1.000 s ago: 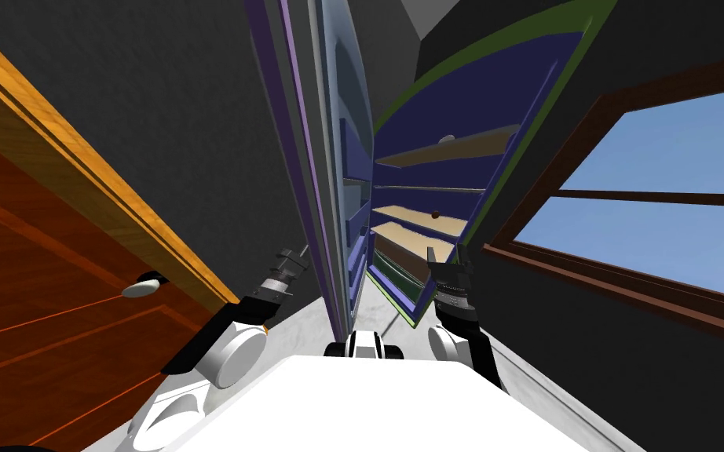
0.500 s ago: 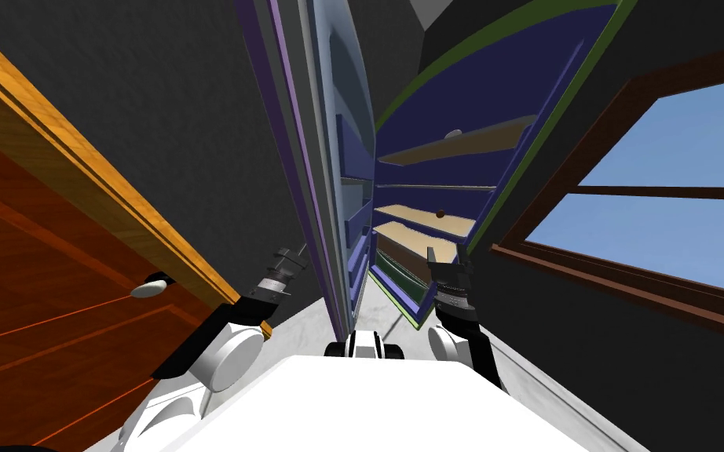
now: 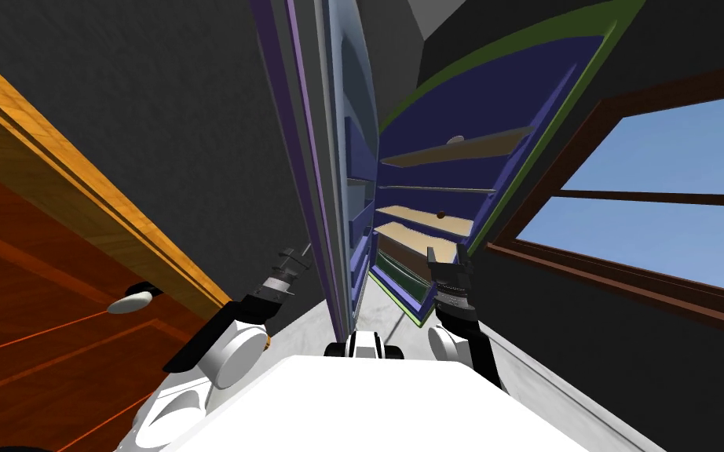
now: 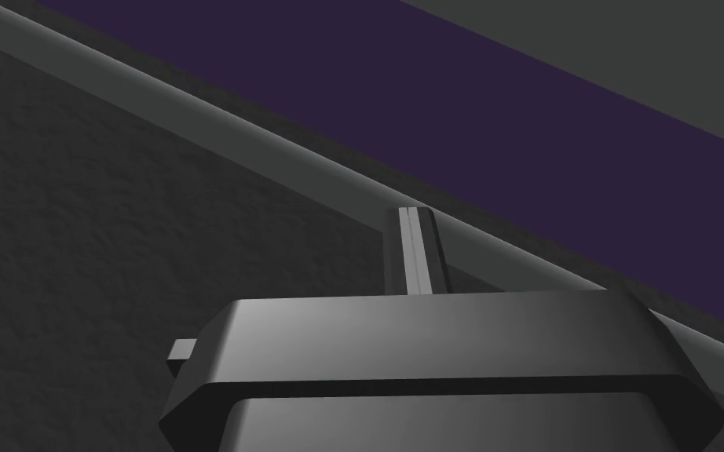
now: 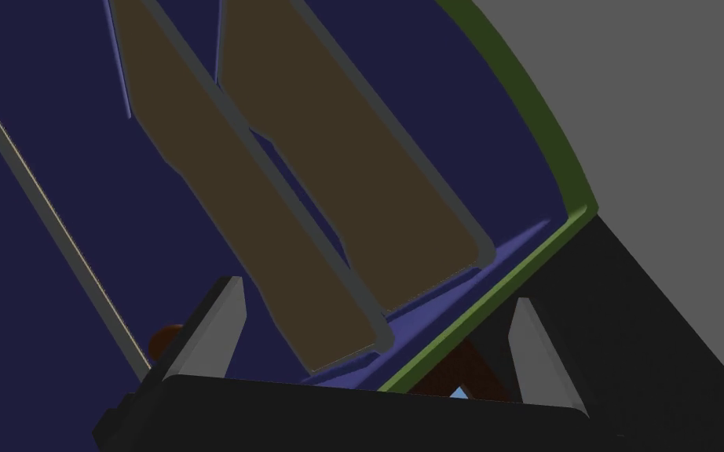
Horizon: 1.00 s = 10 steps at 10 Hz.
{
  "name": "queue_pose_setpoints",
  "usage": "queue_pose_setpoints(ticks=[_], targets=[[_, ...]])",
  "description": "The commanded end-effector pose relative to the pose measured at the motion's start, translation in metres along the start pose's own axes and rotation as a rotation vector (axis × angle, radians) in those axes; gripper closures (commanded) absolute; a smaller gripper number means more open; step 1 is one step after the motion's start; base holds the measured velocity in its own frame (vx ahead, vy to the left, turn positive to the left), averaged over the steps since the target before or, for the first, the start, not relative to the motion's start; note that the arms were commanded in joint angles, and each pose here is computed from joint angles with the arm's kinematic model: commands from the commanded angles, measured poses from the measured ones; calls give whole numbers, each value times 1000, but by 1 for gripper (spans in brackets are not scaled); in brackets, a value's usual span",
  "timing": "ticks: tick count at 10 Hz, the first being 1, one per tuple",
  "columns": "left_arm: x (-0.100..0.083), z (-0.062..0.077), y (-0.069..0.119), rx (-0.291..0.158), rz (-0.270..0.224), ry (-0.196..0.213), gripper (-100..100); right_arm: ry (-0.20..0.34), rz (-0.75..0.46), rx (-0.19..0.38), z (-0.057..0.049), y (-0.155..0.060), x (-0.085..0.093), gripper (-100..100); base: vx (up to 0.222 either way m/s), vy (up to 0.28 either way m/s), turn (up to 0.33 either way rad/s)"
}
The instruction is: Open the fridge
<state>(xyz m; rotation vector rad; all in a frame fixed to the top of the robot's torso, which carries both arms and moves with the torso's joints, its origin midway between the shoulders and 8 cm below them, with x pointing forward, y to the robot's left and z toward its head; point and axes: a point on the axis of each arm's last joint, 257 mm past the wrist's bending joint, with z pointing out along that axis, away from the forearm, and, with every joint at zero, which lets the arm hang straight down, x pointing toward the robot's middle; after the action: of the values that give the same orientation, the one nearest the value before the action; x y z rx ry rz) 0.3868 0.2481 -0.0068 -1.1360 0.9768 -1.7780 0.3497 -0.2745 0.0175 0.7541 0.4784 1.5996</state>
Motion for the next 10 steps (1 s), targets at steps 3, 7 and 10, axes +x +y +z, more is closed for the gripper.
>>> queue_pose_setpoints(ticks=[3, 7, 10], targets=[[7, -2, -8, 8, -22, 9, -100, 0, 0, 0, 0, 0, 0, 0, 38, 36, 114], [3, 0, -8, 18, -7, 6, 100, 0, 0, 0, 0, 0, 0, 0, -11, 8, -32], [9, 1, 10, -26, -15, 25, -100, 0, 0, 0, 0, 0, 0, 0, 10, 130, -119]])
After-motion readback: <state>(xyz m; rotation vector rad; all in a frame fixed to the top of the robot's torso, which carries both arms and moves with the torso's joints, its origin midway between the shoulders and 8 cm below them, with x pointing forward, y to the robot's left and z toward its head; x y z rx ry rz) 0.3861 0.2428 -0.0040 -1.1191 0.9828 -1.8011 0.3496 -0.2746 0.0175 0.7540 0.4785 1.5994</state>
